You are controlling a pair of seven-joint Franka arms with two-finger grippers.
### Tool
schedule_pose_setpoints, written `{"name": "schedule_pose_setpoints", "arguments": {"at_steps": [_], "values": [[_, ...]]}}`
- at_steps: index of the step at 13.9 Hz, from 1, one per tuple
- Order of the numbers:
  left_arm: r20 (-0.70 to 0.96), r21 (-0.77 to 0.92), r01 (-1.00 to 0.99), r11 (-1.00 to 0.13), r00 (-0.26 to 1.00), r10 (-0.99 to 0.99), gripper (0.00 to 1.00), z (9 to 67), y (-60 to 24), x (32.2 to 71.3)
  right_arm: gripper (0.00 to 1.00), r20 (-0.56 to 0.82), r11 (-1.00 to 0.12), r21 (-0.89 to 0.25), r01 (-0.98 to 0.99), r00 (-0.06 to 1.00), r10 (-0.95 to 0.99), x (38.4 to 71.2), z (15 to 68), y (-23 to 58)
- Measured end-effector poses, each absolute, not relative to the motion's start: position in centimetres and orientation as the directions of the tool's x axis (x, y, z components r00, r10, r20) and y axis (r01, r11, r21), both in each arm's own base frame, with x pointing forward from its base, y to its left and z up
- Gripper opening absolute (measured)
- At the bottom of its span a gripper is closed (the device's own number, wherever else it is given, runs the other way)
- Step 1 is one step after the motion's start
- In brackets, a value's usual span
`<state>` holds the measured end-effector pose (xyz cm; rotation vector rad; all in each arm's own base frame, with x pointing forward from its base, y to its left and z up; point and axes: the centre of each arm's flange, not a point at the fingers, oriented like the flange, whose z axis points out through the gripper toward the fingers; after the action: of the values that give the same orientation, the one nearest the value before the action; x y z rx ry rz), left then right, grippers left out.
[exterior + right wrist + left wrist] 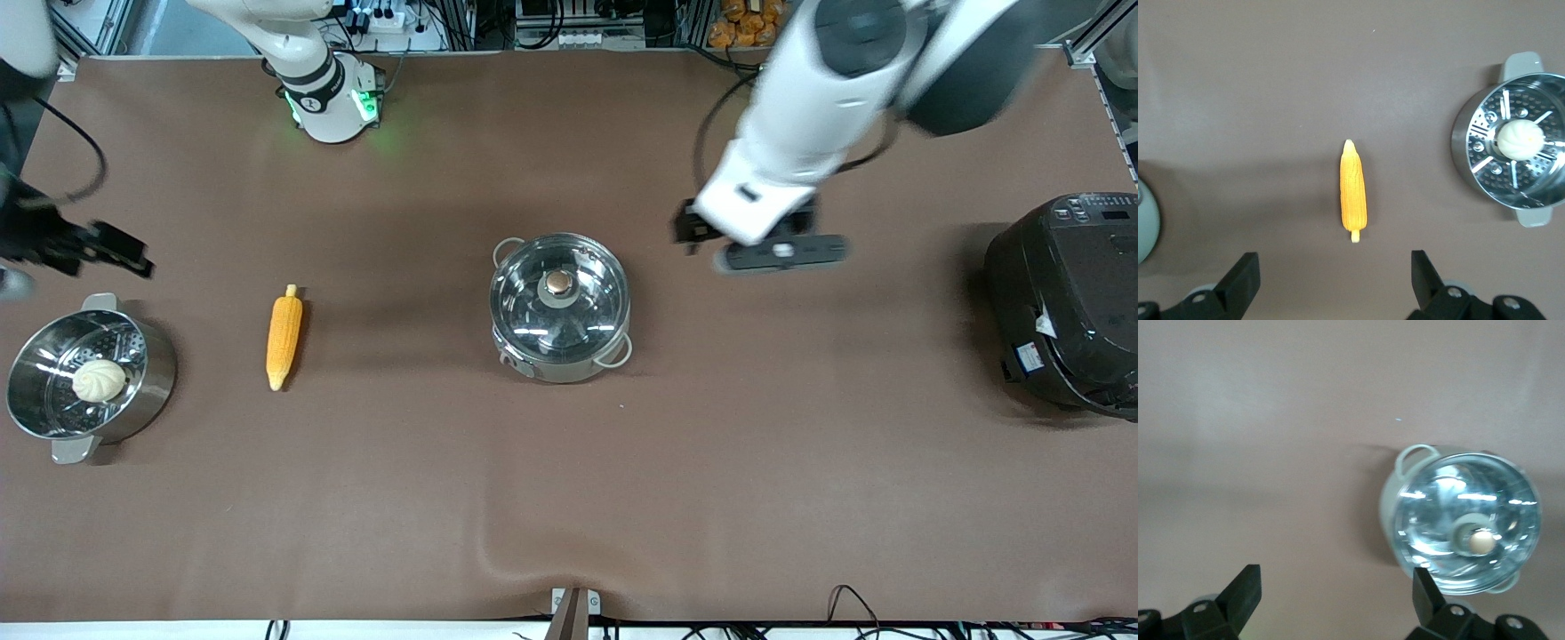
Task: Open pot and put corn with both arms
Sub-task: 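Grasp the corn with the right gripper while the left gripper reaches the lid, then lift the corn with the right gripper while the left gripper grips the lid knob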
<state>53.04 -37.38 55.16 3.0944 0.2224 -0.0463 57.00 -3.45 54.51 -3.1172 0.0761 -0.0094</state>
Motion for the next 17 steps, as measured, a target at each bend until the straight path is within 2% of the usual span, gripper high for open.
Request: {"name": "schedule_pose_setpoints", "arguments": {"at_steps": [5,11,14,17], "values": [[-0.049,0.046,0.284,-0.958,0.958,0.281,1.00,47.7,-46.6,51.3,1.00,0.009,-0.998,-0.020,-0.059,0.998,-0.059,55.8,42.6,-3.8],[-0.041,-0.027,0.338,-0.941,0.940,0.339,1.00,42.1,-51.5,49.1,1.00,-0.066,-0.999,-0.022,0.029,0.997,0.030,52.2,30.1,-3.6],[-0.011,-0.054,0.345,-0.937,0.938,0.346,1.00,39.4,-53.7,48.3,1.00,-0.092,-0.998,-0.026,0.050,0.994,0.053,52.1,24.2,-3.6],[0.007,-0.025,0.359,-0.933,0.933,0.359,1.00,37.2,-54.8,48.8,1.00,-0.072,-0.998,-0.023,0.061,0.995,0.063,52.4,20.5,-3.5]]}}
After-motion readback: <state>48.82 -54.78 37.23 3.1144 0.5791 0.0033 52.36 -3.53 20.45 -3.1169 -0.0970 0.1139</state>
